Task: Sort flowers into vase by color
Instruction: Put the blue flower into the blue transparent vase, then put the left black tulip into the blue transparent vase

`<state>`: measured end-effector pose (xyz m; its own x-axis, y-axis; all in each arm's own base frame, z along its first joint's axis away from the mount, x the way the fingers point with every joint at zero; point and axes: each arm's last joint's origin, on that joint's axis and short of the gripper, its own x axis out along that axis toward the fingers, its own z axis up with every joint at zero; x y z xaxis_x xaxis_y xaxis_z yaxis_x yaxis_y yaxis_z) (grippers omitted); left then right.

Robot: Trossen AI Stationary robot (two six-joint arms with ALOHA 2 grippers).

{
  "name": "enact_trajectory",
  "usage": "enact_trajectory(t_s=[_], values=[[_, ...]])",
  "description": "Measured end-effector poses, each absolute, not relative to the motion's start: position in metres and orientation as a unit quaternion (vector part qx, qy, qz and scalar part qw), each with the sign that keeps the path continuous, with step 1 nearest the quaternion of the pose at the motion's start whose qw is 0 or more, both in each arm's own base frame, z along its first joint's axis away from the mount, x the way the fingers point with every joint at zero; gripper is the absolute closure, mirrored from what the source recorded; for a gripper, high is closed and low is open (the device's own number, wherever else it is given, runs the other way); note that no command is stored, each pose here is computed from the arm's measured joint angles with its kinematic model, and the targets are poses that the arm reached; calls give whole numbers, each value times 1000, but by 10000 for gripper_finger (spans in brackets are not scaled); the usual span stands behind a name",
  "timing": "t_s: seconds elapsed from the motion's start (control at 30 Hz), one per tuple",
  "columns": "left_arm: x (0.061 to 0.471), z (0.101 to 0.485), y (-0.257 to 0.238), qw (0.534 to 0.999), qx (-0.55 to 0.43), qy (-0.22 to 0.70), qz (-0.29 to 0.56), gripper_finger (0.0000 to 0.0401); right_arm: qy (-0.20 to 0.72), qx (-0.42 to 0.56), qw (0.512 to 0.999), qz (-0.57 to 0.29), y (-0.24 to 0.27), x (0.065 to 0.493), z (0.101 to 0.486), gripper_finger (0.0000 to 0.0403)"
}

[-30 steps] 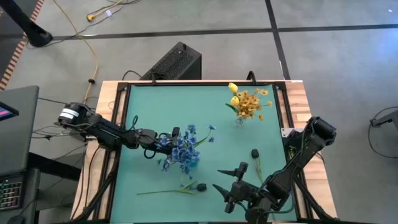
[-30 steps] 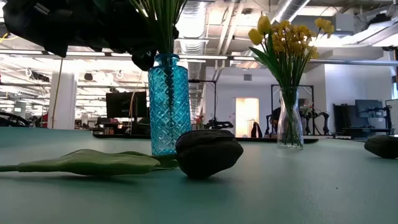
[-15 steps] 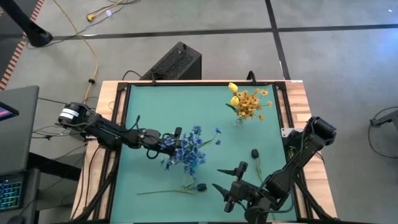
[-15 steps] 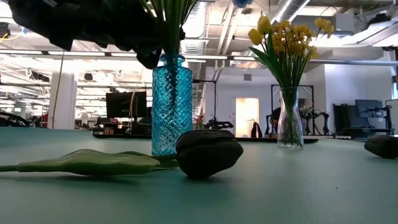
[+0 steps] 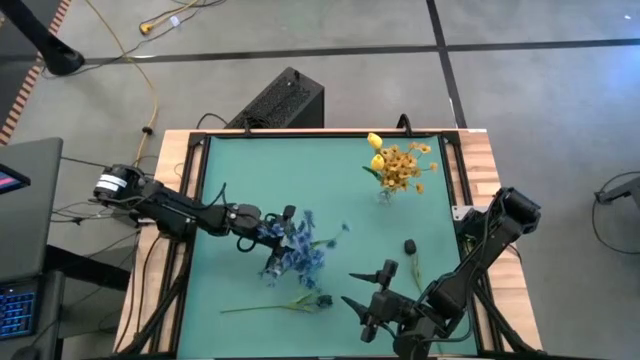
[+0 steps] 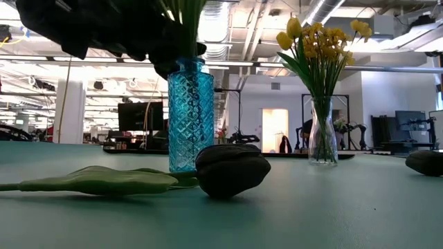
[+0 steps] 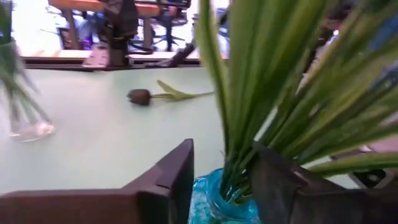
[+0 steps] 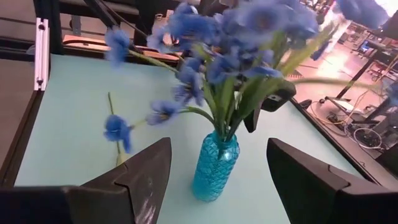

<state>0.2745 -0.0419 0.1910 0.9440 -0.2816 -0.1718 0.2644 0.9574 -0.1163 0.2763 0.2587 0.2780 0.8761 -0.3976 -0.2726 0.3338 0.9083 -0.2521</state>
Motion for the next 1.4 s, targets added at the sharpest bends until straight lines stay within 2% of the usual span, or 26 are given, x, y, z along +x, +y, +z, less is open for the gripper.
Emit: enact_trajectory(t_s=[0.2,0.6,0.73,0.93,1.17,1.4], values=[[268,196,-30,982,-56,118,-138,228,161,-99,963,-190,259,276,278,112],[259,210,-10,985,-62,123,-104,227,161,-99,964,-190,259,276,278,112],[264,215,-4,975,-60,186,-106,227,161,-99,963,-190,259,276,278,112],[271,242,-2,954,11,286,-93,227,167,-97,964,-181,259,276,277,112],[261,282,3,903,74,422,-46,227,194,-65,966,-158,255,280,274,112],[239,312,8,841,118,527,28,227,278,20,948,-152,238,284,261,112]])
